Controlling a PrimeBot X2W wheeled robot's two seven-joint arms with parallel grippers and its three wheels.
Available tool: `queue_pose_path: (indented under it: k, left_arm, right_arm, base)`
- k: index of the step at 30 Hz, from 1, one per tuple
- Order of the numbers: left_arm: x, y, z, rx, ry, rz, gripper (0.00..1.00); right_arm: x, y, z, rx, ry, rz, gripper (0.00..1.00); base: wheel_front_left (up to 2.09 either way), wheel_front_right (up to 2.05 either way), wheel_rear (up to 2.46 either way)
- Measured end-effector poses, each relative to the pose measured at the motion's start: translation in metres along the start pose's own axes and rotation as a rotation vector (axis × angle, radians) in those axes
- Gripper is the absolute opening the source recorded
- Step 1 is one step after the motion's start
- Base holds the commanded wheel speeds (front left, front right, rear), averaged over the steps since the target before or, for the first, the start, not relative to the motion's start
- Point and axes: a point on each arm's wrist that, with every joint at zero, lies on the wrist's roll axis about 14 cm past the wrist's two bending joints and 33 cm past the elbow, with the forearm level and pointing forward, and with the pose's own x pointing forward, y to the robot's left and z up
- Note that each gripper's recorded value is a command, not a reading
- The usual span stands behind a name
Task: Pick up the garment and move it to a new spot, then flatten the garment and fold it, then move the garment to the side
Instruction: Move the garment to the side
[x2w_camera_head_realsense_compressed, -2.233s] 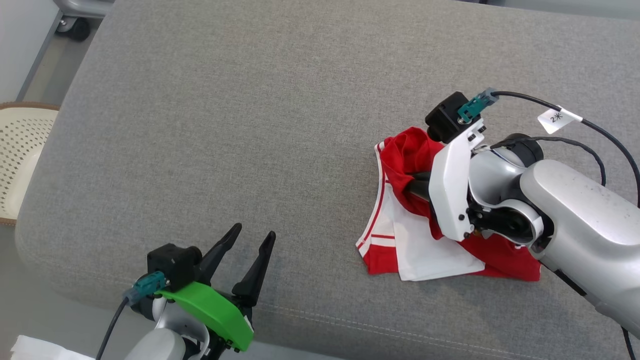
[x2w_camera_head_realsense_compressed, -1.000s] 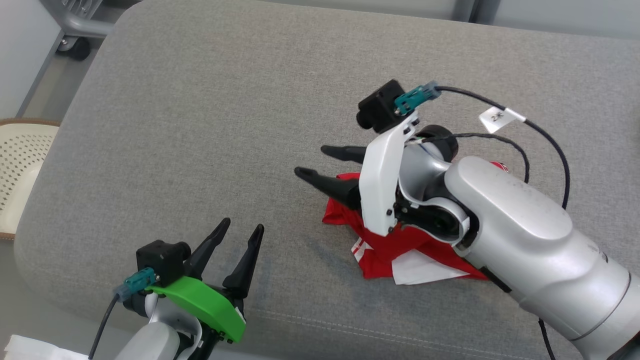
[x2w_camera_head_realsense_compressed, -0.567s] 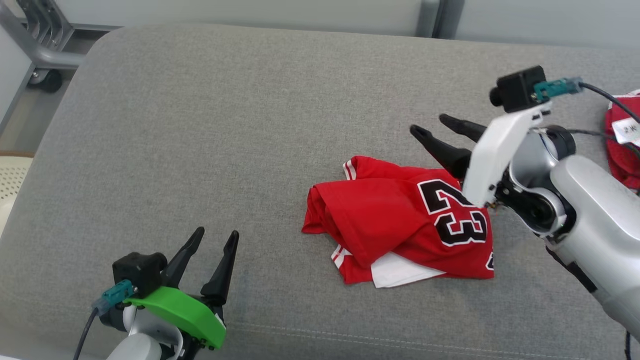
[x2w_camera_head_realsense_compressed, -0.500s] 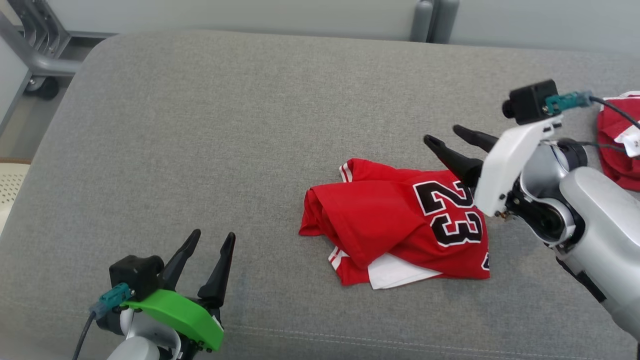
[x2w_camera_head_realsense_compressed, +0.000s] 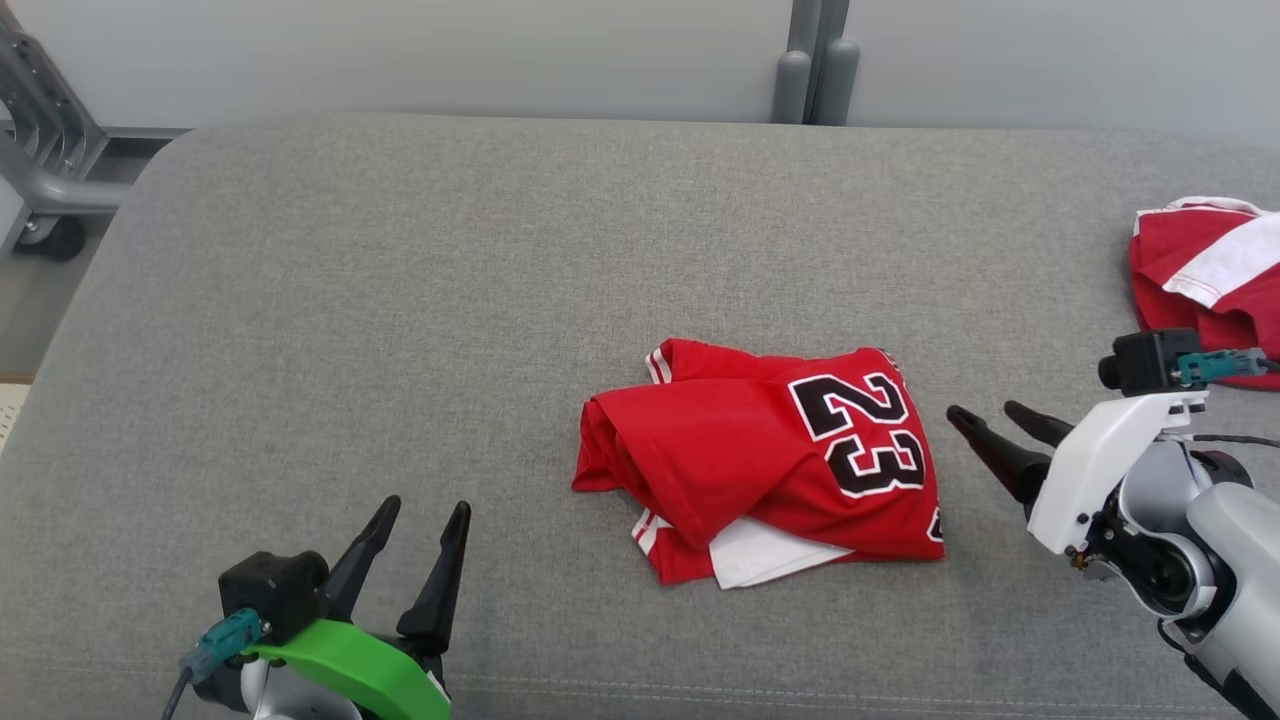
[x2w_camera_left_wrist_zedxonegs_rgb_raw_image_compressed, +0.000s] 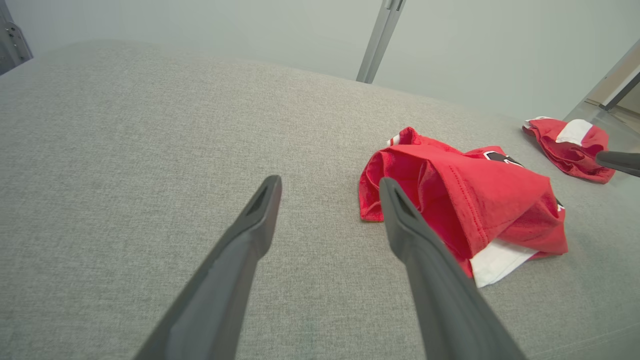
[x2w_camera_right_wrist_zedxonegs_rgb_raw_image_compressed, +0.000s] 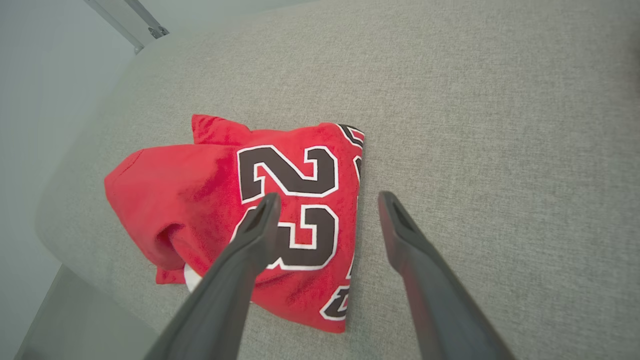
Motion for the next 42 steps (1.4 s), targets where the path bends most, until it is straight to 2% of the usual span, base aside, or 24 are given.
queue_pose_path:
  k: [7,11,17,27,32,37,38,40,42]
  left_arm:
    - [0.002,0.003,-0.004,-0.005,0.025,0.006,1.0]
    - [0.003,0.007,-0.007,-0.004,0.039,0.018,1.0]
    - [0.002,0.015,-0.008,-0.002,0.049,0.044,1.0]
    - [0.001,0.021,-0.007,-0.001,0.054,0.072,1.0]
    - [-0.001,0.024,-0.005,0.0,0.046,0.086,1.0]
    - [-0.004,0.027,-0.002,-0.003,0.035,0.1,1.0]
    - [-0.005,0.028,-0.002,-0.004,0.034,0.103,1.0]
    - [-0.005,0.028,-0.002,-0.005,0.033,0.105,1.0]
    - [-0.006,0.028,-0.002,-0.008,0.033,0.108,1.0]
  right_arm:
    - [0.008,-0.026,-0.006,0.087,0.019,-0.049,1.0]
    - [0.019,-0.024,-0.016,0.147,0.049,-0.018,1.0]
    - [0.031,-0.03,-0.036,0.173,0.124,-0.019,1.0]
    - [0.042,-0.029,-0.055,0.252,0.201,0.007,1.0]
    - [0.051,-0.021,-0.054,0.305,0.205,0.037,1.0]
    - [0.059,-0.01,-0.051,0.308,0.219,0.072,1.0]
    - [0.061,-0.006,-0.049,0.306,0.222,0.088,0.74]
    - [0.064,0.0,-0.045,0.321,0.217,0.11,0.0]
    - [0.066,0.001,-0.044,0.32,0.226,0.119,0.0]
  base:
    - [0.0,0.0,0.0]
    - [0.0,0.0,0.0]
    - [0.0,0.0,0.0]
    - [0.0,0.0,0.0]
    - [0.0,0.0,0.0]
    - [0.0,0.0,0.0]
    - [0.0,0.0,0.0]
    - [0.0,0.0,0.0]
    - [0.0,0.0,0.0]
